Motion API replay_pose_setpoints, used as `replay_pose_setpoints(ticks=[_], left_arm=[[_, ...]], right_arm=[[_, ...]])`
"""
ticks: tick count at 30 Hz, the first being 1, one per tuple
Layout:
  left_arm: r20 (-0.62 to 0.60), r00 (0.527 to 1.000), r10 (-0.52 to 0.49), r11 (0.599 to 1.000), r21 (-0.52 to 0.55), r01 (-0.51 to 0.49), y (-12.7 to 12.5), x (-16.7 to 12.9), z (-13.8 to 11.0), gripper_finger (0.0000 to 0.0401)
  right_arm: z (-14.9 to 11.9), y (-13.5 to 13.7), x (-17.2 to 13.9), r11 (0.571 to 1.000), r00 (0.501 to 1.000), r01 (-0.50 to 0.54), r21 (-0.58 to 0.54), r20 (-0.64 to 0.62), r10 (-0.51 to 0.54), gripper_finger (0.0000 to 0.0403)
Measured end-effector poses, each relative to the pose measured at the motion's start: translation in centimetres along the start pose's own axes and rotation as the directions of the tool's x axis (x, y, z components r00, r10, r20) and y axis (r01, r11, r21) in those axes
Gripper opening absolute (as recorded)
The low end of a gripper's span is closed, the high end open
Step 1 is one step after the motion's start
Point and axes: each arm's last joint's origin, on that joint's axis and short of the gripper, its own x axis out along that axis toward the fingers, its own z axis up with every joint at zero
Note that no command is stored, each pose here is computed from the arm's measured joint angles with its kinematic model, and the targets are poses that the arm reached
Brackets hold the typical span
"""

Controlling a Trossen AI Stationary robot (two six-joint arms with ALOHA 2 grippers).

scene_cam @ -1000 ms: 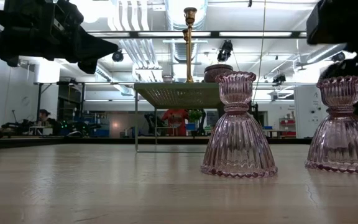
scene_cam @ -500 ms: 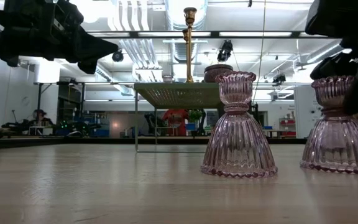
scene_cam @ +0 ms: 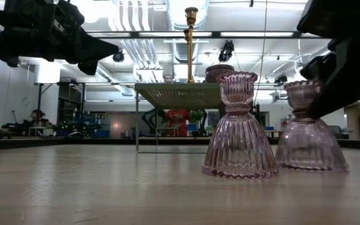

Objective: Pick & Place candle stick holders
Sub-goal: Put the right pink glass candle holder on the shelf aligned with the other pink glass candle holder

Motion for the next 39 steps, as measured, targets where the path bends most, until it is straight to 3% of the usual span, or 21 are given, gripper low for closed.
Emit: replay_pose_setpoints(ticks=[10,22,30,39], left_arm=[[-0.005,1.0,0.001,1.0,-0.001,-0.001,0.0,0.0,0.0,0.0012],[-0.013,1.0,0.001,1.0,-0.009,-0.001,0.0,0.0,-0.1,0.0012],[-0.013,1.0,0.001,1.0,-0.009,-0.001,0.0,0.0,-0.1,0.0012],[-0.013,1.0,0.0,1.0,-0.01,0.0,0.0,0.0,-0.1,0.0012]], right_arm=[[0.5,-0.8,0.6,0.997,0.996,0.078,-0.002,0.044,-0.078,0.0094],[2.0,-1.0,1.3,0.999,0.986,0.023,0.023,0.163,-0.026,0.0068],[2.0,-1.2,1.6,0.998,0.987,0.018,0.061,0.159,-0.028,0.0091],[1.5,-1.2,5.0,0.997,0.987,0.007,0.076,0.159,-0.019,0.0155]])
